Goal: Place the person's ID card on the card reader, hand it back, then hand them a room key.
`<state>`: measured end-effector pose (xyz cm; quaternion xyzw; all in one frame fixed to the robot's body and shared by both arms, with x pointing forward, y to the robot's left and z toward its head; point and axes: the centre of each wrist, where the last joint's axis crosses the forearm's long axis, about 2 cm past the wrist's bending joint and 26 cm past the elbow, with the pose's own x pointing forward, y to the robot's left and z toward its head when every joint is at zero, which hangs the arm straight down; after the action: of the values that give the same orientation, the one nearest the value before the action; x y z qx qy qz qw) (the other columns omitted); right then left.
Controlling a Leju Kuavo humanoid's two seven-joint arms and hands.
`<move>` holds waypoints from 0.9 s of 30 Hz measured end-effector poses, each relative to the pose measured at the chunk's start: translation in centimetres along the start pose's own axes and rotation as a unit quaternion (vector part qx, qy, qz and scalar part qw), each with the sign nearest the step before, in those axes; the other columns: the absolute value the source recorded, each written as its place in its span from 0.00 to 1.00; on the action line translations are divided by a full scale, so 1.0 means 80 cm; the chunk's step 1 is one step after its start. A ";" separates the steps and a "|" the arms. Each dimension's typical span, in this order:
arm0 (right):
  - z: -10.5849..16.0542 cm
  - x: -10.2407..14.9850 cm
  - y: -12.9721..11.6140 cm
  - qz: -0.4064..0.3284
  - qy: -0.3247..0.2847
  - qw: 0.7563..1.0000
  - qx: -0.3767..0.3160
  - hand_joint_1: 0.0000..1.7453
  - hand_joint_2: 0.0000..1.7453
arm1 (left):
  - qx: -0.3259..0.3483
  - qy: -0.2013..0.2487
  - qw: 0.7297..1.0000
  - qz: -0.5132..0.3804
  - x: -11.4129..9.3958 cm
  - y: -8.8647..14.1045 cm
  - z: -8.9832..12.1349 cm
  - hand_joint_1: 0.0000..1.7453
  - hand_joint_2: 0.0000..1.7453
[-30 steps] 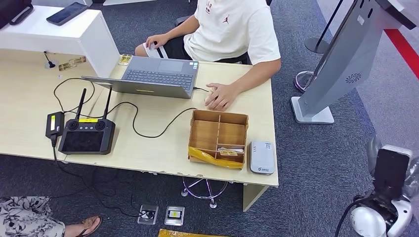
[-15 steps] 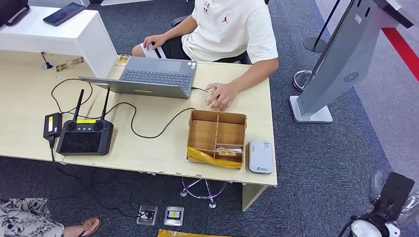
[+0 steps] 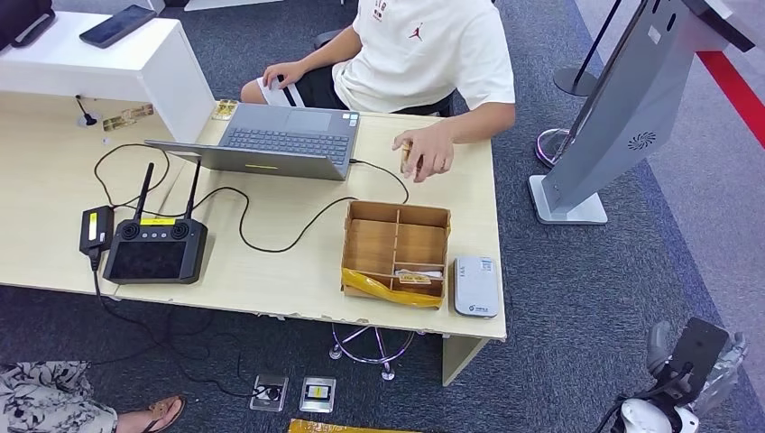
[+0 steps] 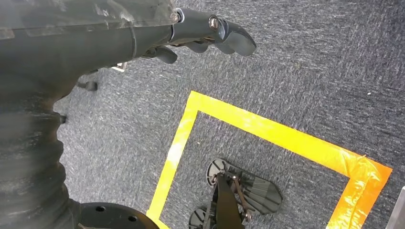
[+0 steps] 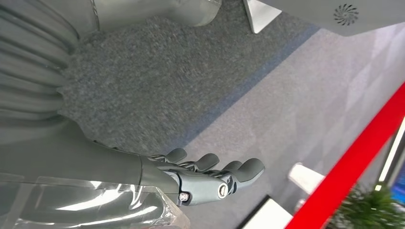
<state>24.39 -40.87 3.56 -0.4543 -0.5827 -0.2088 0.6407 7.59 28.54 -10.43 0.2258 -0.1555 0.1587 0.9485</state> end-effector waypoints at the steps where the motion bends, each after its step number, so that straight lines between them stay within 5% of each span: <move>1: 0.000 0.004 0.001 0.003 -0.012 1.000 0.001 0.00 1.00 | 0.000 0.000 1.000 0.000 0.000 0.000 0.000 0.00 1.00; 12: -0.005 0.108 0.002 0.034 -0.243 0.969 -0.028 0.00 1.00 | -0.003 -0.003 1.000 -0.004 0.000 0.001 -0.001 0.00 1.00; 20: 0.028 0.202 0.005 0.063 -0.363 0.929 -0.036 0.00 1.00 | -0.011 -0.003 1.000 0.001 0.000 0.000 0.000 0.00 1.00; 27: 0.085 0.269 0.045 0.093 -0.449 0.881 0.114 0.00 1.00 | -0.019 -0.006 1.000 0.001 0.003 -0.001 -0.001 0.00 1.00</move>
<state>28.51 -27.81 21.84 -0.4752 -0.7826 0.1464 0.3745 7.82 28.55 -10.43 0.2085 -0.1645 0.1548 0.9516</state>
